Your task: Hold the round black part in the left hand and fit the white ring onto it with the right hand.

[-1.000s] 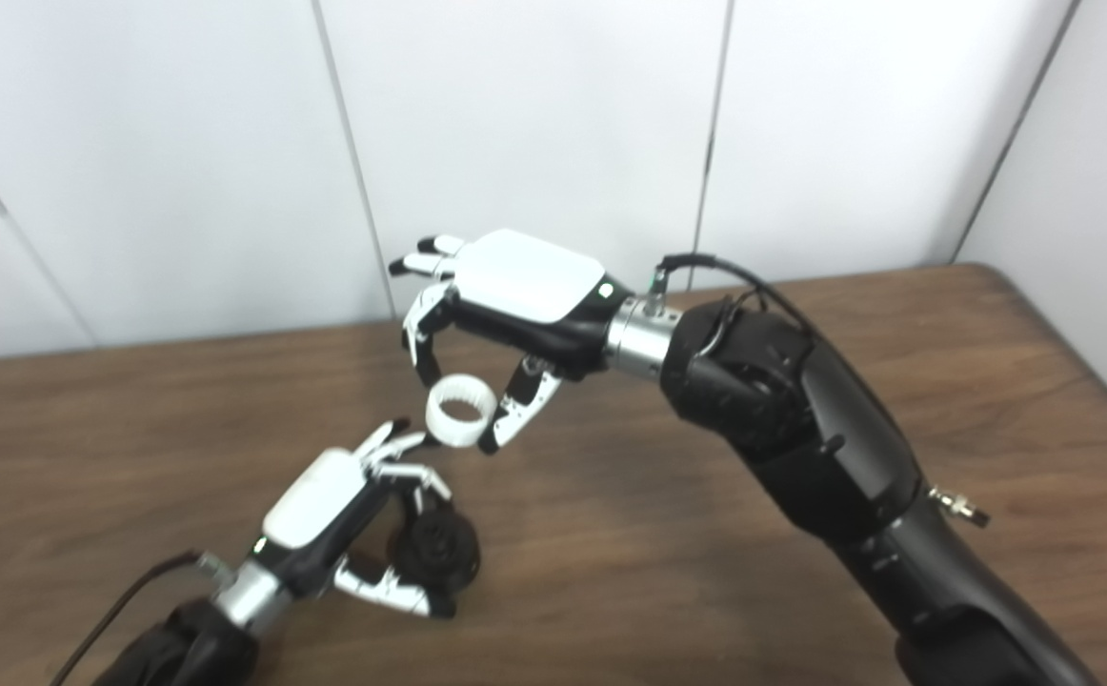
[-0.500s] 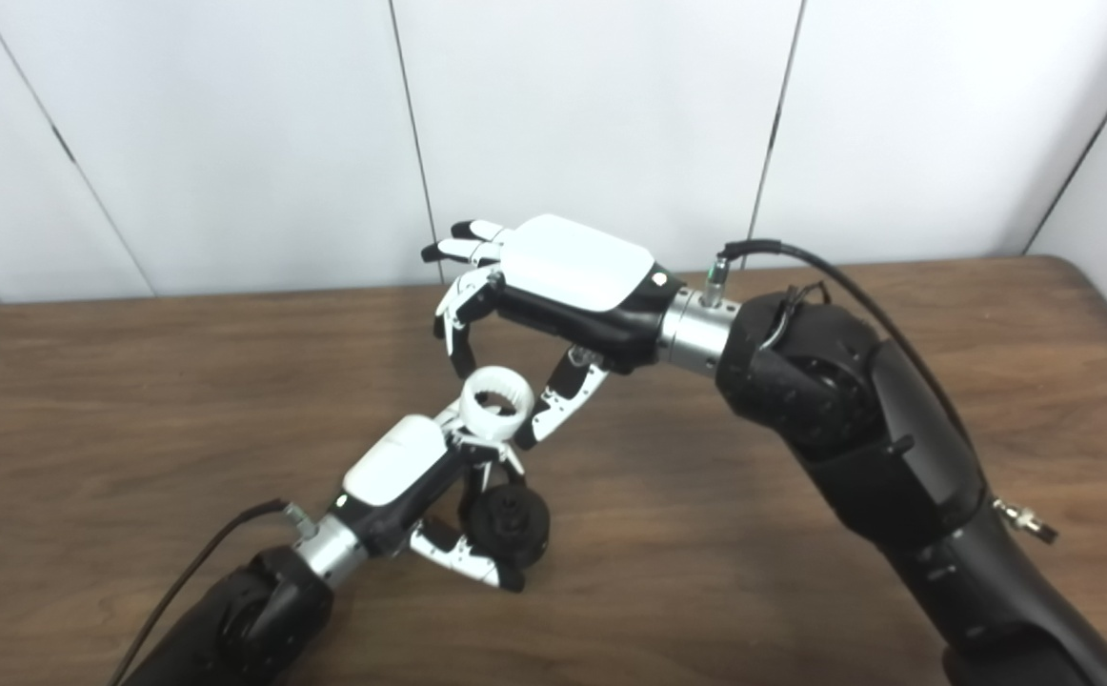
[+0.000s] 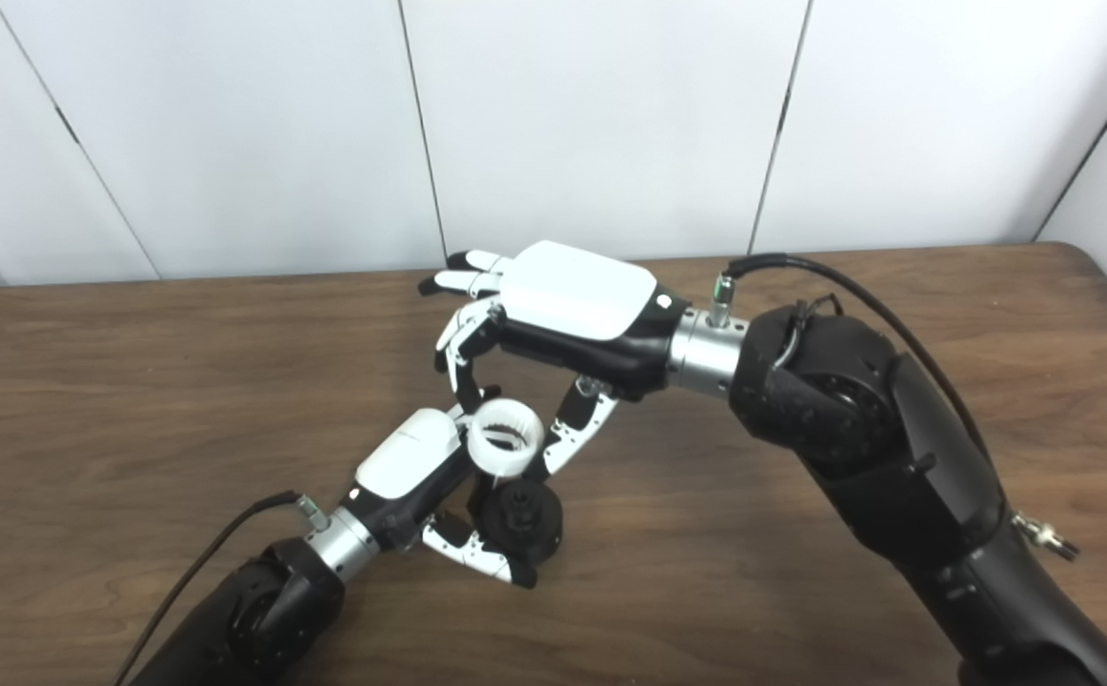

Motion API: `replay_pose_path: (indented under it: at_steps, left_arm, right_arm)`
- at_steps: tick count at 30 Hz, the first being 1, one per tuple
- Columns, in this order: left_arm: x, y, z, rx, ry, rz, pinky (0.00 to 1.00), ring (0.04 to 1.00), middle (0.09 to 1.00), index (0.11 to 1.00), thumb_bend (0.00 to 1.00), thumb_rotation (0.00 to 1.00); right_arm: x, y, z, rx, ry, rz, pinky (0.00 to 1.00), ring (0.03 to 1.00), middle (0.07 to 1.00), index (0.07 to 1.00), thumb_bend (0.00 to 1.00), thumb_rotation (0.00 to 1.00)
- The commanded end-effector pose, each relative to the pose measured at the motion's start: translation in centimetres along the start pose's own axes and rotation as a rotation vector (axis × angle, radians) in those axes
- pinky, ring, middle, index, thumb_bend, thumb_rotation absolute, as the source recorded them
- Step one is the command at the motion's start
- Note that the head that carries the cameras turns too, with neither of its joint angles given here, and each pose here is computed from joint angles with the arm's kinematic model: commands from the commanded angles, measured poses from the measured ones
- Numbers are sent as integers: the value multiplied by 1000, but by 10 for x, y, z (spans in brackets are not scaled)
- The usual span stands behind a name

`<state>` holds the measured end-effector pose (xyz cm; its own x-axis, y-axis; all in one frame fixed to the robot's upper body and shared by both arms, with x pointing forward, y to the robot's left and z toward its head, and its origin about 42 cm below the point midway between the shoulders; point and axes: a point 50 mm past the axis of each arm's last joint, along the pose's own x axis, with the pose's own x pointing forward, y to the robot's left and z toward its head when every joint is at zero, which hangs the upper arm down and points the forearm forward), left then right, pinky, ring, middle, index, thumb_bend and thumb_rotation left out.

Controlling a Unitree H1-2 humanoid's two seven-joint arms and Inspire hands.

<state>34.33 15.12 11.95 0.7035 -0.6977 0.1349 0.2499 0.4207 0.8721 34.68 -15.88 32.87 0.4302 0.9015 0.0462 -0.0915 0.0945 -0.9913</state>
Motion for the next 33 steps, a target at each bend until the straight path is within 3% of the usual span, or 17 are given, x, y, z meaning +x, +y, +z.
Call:
replay_pose_path:
  at_steps: [1,18,33]
  left_arm:
    - [-4,-6,2,-13,3,-14,1000,906,687,481,523,61]
    - [-5,-1,4,-17,-4,-5,1000,901,677,480,523,59]
    - [-4,0,8,-21,-22,-2,1000,911,678,480,523,59]
  right_arm:
    - [-7,-13,2,-36,-10,-33,1000,939,724,479,524,142]
    - [-28,10,0,26,28,3,1000,951,727,479,525,141]
    - [-29,27,-4,57,49,21,1000,952,736,480,525,139]
